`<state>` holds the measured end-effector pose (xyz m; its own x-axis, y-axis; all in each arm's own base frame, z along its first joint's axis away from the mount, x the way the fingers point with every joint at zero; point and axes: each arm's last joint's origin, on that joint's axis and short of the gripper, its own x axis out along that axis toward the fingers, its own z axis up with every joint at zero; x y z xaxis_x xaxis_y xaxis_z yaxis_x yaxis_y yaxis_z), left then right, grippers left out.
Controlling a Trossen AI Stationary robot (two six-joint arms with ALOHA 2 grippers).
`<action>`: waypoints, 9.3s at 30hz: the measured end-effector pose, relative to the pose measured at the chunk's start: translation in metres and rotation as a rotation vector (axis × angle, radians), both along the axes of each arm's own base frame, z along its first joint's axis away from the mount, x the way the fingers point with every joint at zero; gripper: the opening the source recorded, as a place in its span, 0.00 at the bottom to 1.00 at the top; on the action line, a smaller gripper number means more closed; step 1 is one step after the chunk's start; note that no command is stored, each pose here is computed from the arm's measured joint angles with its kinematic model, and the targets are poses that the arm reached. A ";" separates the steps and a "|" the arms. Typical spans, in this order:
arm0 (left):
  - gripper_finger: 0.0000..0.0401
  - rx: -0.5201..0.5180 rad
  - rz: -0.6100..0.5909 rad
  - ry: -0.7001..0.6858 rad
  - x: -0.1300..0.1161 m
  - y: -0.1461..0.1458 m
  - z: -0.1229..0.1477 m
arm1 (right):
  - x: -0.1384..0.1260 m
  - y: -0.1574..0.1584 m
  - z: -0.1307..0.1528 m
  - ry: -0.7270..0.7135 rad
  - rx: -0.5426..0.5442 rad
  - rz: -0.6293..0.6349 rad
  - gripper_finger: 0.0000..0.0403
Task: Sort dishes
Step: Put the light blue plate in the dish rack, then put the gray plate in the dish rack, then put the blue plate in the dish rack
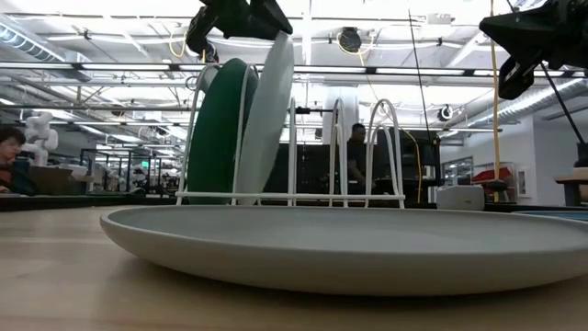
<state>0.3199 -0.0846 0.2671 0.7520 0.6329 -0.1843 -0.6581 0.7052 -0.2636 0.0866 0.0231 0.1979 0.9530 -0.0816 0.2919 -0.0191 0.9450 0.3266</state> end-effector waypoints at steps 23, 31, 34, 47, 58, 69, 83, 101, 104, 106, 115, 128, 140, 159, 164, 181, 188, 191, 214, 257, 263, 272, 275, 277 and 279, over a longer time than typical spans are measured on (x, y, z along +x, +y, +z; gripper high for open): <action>0.28 0.343 -0.402 0.040 -0.027 -0.081 0.049 | 0.000 0.000 0.000 0.005 0.002 0.002 0.02; 0.28 0.436 -0.662 0.231 -0.036 -0.134 -0.001 | 0.000 0.000 0.000 0.001 0.004 0.001 0.02; 0.29 0.447 -0.713 0.295 -0.033 -0.149 -0.028 | 0.000 0.000 0.000 0.001 0.004 0.001 0.02; 0.48 0.265 -0.854 0.796 -0.003 -0.190 -0.068 | 0.000 0.000 0.000 0.001 0.004 0.001 0.02; 0.39 0.178 -0.924 1.061 0.022 -0.199 -0.114 | 0.000 0.000 0.000 -0.001 0.005 0.002 0.02; 0.37 0.201 -0.848 1.084 0.031 -0.187 -0.126 | 0.000 0.000 0.000 -0.001 0.005 0.001 0.02; 0.20 0.119 -0.875 1.085 0.039 -0.174 -0.131 | 0.000 0.000 0.000 -0.003 0.006 0.001 0.02; 0.00 -0.031 -1.071 1.010 0.054 -0.199 -0.048 | 0.000 0.000 0.000 -0.003 0.005 0.001 0.02; 0.00 -0.002 -1.083 0.904 0.061 -0.204 -0.018 | 0.000 0.000 0.000 -0.003 0.006 0.001 0.02; 0.00 0.038 -1.040 0.828 0.065 -0.204 0.001 | 0.000 0.000 0.000 -0.003 0.006 0.001 0.02; 0.00 0.186 -0.815 0.619 0.072 -0.199 0.050 | 0.000 0.000 0.000 -0.003 0.006 0.002 0.02; 0.00 0.303 -0.361 0.367 0.073 -0.180 0.087 | 0.000 0.000 0.000 -0.003 0.006 0.001 0.02; 0.00 0.389 -0.462 0.154 0.113 -0.148 0.122 | 0.000 0.000 0.000 -0.003 0.006 0.002 0.02; 0.00 0.401 -0.512 -0.038 0.104 -0.070 0.147 | 0.001 0.001 -0.002 0.013 -0.005 0.034 0.02; 0.00 0.368 -0.479 -0.169 0.073 -0.055 0.119 | 0.001 0.001 -0.002 0.013 -0.002 0.033 0.02; 0.00 0.230 -0.306 -0.452 0.039 -0.014 0.031 | 0.000 0.001 0.000 0.001 -0.004 0.026 0.02; 0.00 0.184 -0.267 -0.437 0.054 0.005 0.013 | 0.000 0.001 0.000 0.001 -0.004 0.025 0.02; 0.00 0.182 -0.264 -0.432 0.056 0.007 0.010 | 0.000 0.001 0.000 0.001 -0.005 0.026 0.02; 0.00 0.022 -0.142 -0.296 0.059 0.021 -0.019 | 0.000 0.001 0.000 0.003 -0.005 0.026 0.02; 0.40 0.278 -0.501 -0.337 0.061 -0.053 0.045 | 0.000 0.001 -0.001 0.007 -0.007 0.026 0.02; 0.40 0.292 -0.547 -0.209 0.067 -0.066 0.063 | 0.000 0.001 -0.001 0.007 -0.007 0.026 0.02; 0.40 0.361 -0.606 -0.184 0.059 -0.089 0.077 | 0.000 0.002 -0.001 0.002 0.006 0.061 0.02; 0.40 0.394 -0.647 -0.160 0.052 -0.103 0.075 | 0.000 0.002 -0.001 0.001 0.008 0.063 0.02; 0.40 0.407 -0.675 -0.126 0.048 -0.112 0.072 | 0.000 0.002 -0.001 0.001 0.010 0.064 0.02; 0.40 0.407 -0.673 -0.086 0.043 -0.120 0.068 | 0.000 0.002 -0.001 0.000 0.030 0.070 0.02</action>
<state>0.3634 -0.2047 0.3355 0.9983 0.0416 0.0402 -0.0444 0.9966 0.0699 0.0869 0.0249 0.1972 0.9567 -0.0237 0.2900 -0.0844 0.9312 0.3546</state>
